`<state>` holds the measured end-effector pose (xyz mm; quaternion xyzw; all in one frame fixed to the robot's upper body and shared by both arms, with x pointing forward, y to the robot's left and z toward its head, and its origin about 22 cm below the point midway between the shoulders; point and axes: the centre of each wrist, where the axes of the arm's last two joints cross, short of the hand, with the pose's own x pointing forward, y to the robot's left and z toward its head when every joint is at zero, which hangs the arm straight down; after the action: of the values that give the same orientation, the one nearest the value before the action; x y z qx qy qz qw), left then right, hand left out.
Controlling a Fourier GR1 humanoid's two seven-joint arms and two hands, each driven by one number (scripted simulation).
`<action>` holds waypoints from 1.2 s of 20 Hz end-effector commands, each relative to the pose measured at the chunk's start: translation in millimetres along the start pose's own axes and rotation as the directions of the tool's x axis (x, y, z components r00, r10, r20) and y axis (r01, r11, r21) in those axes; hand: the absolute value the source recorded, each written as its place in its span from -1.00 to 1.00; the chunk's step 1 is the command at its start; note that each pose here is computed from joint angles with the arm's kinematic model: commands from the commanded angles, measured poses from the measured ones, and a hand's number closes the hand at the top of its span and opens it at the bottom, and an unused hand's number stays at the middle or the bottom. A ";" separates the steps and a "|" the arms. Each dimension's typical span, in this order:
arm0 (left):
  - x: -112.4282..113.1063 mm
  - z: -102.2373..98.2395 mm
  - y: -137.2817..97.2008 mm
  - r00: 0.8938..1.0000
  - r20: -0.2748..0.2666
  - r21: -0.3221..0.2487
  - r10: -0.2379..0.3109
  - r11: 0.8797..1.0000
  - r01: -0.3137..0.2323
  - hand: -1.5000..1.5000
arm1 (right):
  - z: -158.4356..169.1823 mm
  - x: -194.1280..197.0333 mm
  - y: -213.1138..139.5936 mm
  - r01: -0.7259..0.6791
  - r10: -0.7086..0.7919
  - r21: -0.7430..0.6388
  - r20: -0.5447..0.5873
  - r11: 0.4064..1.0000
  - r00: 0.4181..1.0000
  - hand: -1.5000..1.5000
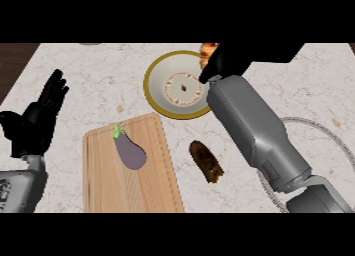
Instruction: Pick the croissant from the placemat and place it in the bowl
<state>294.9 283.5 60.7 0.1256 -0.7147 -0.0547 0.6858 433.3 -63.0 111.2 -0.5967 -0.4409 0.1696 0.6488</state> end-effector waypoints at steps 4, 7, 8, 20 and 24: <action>2.6 8.4 14.7 1.000 0.009 -0.005 0.017 1.000 -0.017 0.00 | -8.9 -39.6 40.0 0.089 -0.059 0.146 -0.198 0.985 0.978 -1.00; -2.0 6.9 15.8 1.000 -0.003 0.027 -0.007 1.000 0.007 0.00 | -14.8 -35.8 31.8 0.221 -0.205 0.135 -0.119 0.966 0.971 -1.00; 12.4 -2.5 -9.9 1.000 0.006 -0.004 0.018 1.000 -0.018 0.00 | -9.9 -43.3 38.7 0.296 -0.283 0.083 -0.144 0.951 0.948 -1.00; -6.2 5.1 16.2 0.998 -0.058 0.068 0.003 0.998 0.001 0.00 | 8.1 -70.9 4.6 0.799 -0.811 -0.153 -0.044 0.582 0.583 -1.00; -26.6 32.3 33.7 0.998 -0.061 0.088 0.000 0.996 0.005 0.00 | 34.7 -120.5 9.4 0.810 -0.818 -0.113 -0.080 0.576 0.570 -1.00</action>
<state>273.7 306.8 53.9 0.1483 -0.6999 -0.0319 0.6980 379.3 -117.5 69.9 -0.3807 -0.6317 -0.1658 0.6546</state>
